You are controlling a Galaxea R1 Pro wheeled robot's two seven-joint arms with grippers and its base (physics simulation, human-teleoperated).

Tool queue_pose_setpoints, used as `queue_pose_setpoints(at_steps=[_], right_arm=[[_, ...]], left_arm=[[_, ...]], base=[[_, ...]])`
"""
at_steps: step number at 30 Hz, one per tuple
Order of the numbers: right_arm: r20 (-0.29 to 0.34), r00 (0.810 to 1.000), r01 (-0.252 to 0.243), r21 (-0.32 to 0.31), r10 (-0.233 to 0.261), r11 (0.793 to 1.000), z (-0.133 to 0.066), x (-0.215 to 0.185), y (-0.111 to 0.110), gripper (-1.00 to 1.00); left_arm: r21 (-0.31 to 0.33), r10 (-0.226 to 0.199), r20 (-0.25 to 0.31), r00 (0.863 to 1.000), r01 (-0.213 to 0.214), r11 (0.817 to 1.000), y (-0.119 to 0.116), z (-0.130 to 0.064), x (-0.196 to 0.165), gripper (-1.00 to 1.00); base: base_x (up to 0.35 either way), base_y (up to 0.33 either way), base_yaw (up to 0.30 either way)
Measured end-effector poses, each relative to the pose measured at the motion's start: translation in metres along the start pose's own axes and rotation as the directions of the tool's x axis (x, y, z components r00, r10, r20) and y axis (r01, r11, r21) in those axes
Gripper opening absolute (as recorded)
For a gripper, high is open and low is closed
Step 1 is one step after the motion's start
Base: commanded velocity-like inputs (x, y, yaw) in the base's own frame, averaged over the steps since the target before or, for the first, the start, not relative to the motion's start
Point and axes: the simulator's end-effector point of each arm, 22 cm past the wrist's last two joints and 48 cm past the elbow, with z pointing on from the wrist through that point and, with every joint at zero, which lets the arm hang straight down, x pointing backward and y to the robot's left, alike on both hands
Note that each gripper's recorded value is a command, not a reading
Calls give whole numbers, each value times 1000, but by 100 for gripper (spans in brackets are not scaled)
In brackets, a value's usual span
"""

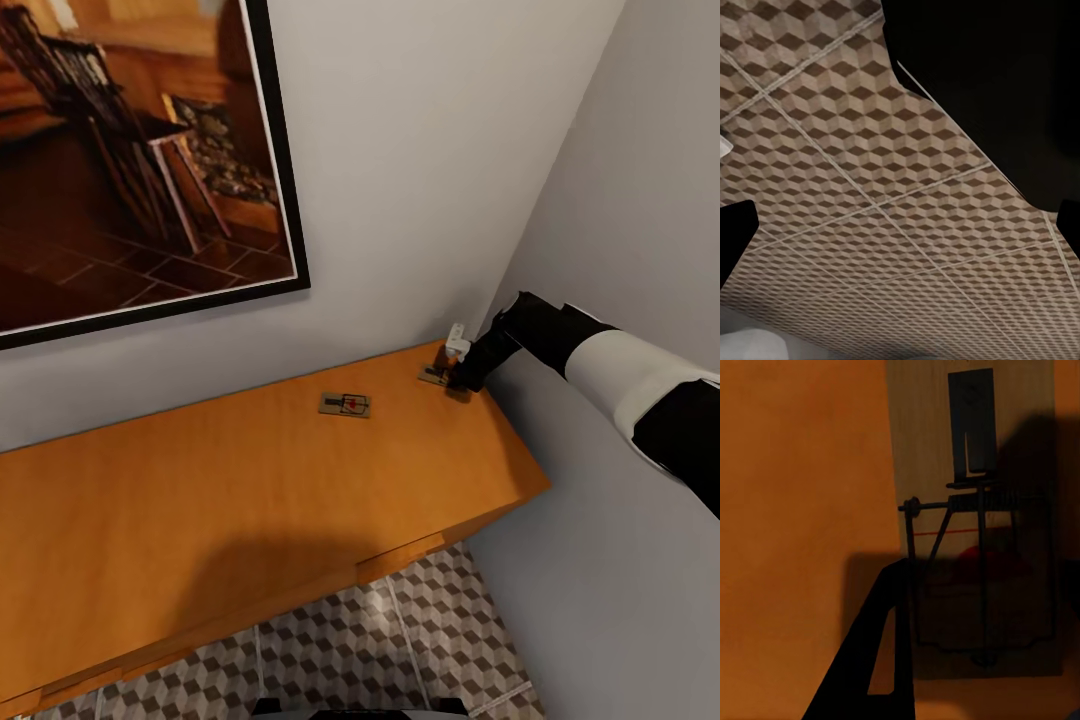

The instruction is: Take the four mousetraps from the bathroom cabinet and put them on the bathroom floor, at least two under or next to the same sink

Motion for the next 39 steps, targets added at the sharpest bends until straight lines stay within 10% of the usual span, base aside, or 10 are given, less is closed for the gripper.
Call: queue_pose_setpoints(at_steps=[39], right_arm=[[-22, 999, -29, -8, 29, 1000, 0, -2, 4, -100]], left_arm=[[2, 1, 0, 1000, -1, 1000, -1, 0, 0, 100]], base=[[0, 0, 0]])
